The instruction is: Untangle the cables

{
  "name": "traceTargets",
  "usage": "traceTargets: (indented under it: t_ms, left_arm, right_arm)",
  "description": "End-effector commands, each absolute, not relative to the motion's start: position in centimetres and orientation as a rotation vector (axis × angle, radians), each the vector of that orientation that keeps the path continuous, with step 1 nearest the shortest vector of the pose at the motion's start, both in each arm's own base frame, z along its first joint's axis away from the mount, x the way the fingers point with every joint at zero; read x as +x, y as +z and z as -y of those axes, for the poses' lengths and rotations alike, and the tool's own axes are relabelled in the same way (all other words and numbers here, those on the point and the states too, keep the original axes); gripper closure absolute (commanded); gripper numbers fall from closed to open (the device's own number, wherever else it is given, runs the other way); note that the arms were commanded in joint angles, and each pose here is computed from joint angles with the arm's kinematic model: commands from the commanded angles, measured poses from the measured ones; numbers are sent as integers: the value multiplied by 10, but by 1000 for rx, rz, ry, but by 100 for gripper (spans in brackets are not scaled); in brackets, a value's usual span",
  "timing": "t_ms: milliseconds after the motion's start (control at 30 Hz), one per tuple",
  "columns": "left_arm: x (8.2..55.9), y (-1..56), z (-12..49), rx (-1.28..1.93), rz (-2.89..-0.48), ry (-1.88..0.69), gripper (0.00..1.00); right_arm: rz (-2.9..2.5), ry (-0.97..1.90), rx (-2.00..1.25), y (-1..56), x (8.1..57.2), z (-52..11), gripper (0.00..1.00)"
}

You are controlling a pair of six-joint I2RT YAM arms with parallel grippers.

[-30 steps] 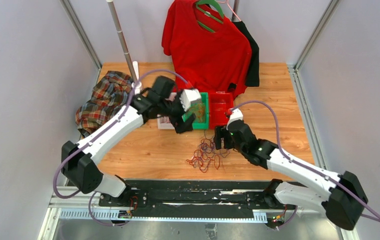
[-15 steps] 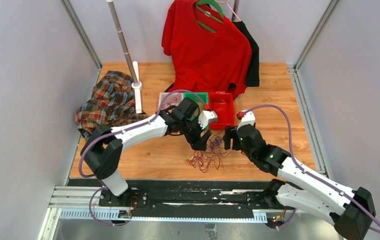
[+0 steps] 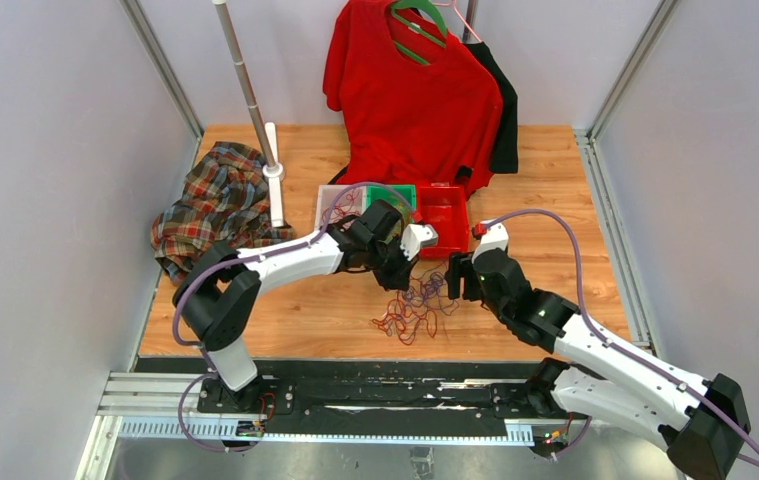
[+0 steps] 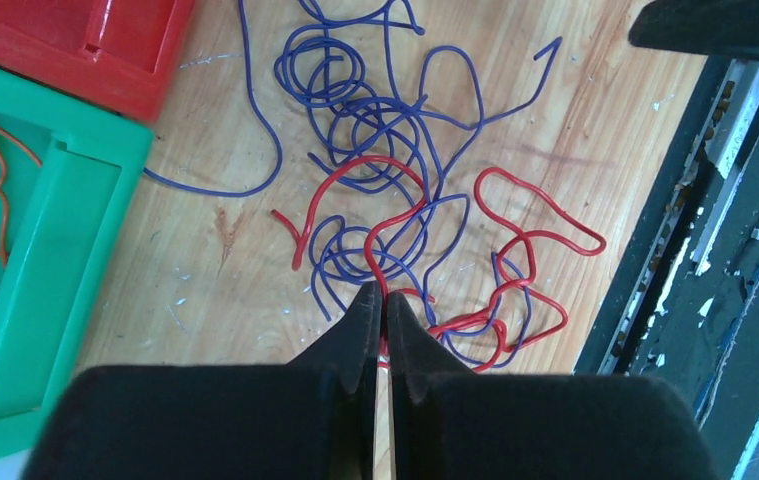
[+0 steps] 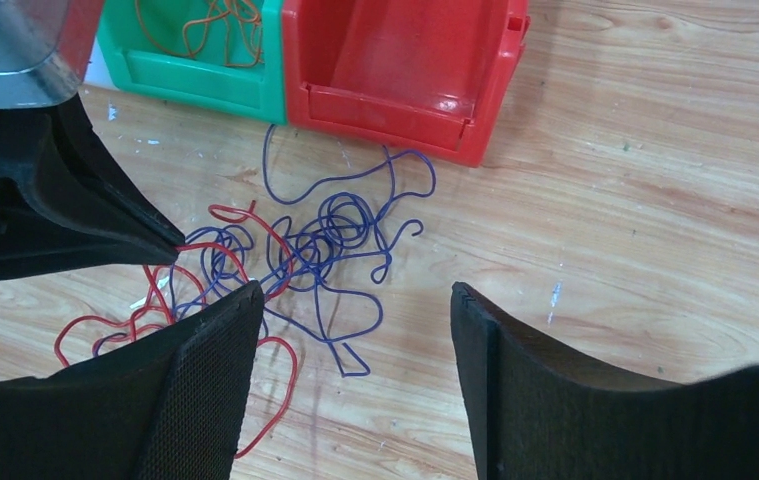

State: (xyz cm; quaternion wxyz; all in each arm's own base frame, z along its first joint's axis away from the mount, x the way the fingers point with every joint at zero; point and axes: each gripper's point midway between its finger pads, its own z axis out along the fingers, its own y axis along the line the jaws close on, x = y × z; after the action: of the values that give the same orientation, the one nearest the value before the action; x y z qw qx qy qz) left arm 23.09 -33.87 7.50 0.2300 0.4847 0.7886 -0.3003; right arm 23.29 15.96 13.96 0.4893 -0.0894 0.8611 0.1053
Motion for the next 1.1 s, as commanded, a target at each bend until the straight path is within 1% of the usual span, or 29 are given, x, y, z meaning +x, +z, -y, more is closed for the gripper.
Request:
traceTargets:
  t_ms: [0,100,267,400,567,700,1067]
  left_arm:
    - [226,98,340,1365,-2094,-840,98]
    - [222,114,333,1387,-2055,-825,99]
    - [208,161,324,1447,-1964,-848,99]
    - [188,203,313,1531,-1886,-889,99]
    - [170,234,302,1572,-1858,-928,99]
    - [165,254,296,1567,-1819,-922,99]
    - [150,318,292,1584,-1664,-960,99]
  right_arm:
    - [-2059,292,-257,141,235,-165,30]
    - [-2032,334,-295,145,235,-174,29]
    - [-1914,528,-500,165,226,-210,23]
    - [-1777,697,-609,195,214,-237,21]
    - [-1600,849,-664,235,201,-259,20]
    - [-1554,882,-707,249,198,-272,20]
    - [-1503,854,-739,257,204,-308,20]
